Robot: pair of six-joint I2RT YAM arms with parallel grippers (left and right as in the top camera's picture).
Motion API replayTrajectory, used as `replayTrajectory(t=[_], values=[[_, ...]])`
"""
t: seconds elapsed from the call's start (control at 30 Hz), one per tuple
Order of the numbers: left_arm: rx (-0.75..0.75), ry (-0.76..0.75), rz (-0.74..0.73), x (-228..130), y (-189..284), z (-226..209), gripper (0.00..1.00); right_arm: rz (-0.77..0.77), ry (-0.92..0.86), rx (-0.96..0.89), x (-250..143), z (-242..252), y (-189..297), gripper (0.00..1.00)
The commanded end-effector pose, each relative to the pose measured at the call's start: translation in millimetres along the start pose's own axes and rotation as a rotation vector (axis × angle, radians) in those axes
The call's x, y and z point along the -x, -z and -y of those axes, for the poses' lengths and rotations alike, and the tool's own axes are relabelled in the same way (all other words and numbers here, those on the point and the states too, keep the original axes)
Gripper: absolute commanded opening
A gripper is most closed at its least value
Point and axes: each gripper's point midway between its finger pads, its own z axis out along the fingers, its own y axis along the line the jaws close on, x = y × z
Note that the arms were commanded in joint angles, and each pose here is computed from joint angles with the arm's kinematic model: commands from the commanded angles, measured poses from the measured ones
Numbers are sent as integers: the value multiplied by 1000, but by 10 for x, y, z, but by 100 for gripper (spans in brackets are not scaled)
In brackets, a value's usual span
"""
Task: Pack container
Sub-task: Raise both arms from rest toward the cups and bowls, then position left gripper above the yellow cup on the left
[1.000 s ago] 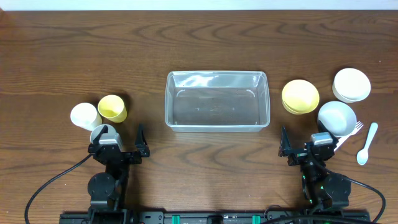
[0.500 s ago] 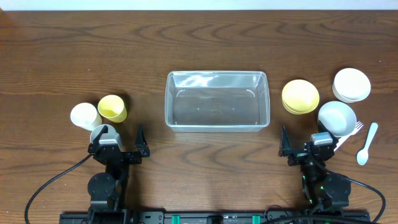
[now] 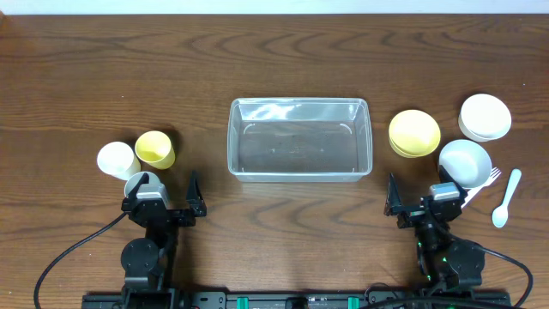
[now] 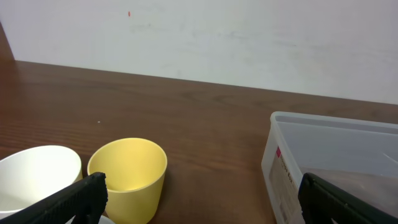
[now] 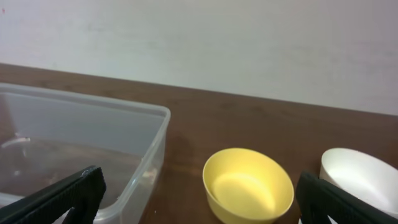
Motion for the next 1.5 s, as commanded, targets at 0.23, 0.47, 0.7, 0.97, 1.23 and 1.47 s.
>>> replayTrajectory(t=[0.23,0.47,0.7,0.97,1.23,1.47], values=[[43,8,-46,-141,0,-86,98,17,6,17,36,-36,2,99],[44,35,-46,-142,0,-87,98,6,-63,25,12,-50,2,99],[51,117,-76,39,97,-63,98,-23,-137,-5,148,3,25,99],[86,112,-253,669,331,18,98,-224,-142,-11,462,30,-165,99],[164,98,-666,837,420,39,98,-769,-118,86,299,-80,-520,99],[202,87,-882,781,383,33,98,-990,-170,96,153,-90,-839,92]])
